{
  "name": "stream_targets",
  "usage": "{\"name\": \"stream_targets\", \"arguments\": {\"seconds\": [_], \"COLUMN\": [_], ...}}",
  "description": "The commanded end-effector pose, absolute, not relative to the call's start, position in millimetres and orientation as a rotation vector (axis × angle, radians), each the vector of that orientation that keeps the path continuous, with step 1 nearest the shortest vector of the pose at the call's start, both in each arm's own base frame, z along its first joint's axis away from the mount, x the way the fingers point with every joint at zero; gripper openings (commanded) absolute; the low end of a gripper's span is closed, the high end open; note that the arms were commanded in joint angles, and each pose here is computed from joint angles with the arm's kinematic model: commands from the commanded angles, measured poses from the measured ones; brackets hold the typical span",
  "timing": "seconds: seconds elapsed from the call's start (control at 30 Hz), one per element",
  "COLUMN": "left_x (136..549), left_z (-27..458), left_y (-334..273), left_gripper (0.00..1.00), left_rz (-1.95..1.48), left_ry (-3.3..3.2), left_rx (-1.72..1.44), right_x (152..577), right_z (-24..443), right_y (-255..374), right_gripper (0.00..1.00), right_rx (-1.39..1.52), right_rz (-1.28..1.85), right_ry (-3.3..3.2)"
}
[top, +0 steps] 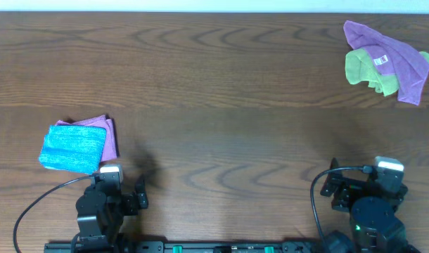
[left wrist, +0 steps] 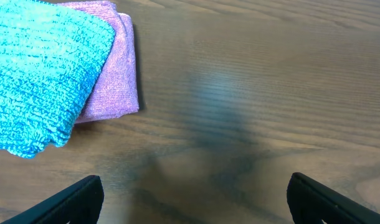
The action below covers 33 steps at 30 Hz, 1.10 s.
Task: Fold the cloth
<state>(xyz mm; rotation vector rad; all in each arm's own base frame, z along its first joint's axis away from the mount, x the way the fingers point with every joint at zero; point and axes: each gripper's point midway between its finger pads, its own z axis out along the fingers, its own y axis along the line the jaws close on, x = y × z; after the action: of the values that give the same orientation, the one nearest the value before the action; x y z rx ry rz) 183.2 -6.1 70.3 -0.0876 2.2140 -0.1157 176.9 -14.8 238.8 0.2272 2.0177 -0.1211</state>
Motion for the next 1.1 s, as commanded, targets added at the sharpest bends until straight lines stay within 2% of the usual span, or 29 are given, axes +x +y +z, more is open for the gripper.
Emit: {"name": "stream_targets", "arguments": {"seconds": [0.0,0.17,0.4,0.63,1.07], "left_x": [181.9,181.9,181.9,181.9,181.9], "left_z": [62.3,62.3,62.3,62.3,62.3], "left_y": [-5.2,-5.2,-5.2,-5.2,-5.2], "left_gripper": [0.95,0.95,0.95,0.95,0.95], "left_rz": [-0.111,-0.111,-0.111,-0.111,-0.111], "left_ry": [2.231,2.231,2.231,2.231,2.231], "left_rx": [-0.098,-0.098,-0.098,-0.098,-0.098], "right_x": [173.9,168.7,179.4,182.6,179.5], "right_z": [241.3,221.1,176.3,130.6,78.2], "right_y": [-22.1,-21.4,4.2,4.8,-9.8], "right_gripper": [0.99,0.99,0.99,0.99,0.99], "right_rx": [0.223,0.225,-0.044,-0.079,-0.075], "right_rz": [-0.166,-0.126,-0.063,-0.048,-0.116], "right_ry": [2.013,2.043,2.069,2.125,2.213]}}
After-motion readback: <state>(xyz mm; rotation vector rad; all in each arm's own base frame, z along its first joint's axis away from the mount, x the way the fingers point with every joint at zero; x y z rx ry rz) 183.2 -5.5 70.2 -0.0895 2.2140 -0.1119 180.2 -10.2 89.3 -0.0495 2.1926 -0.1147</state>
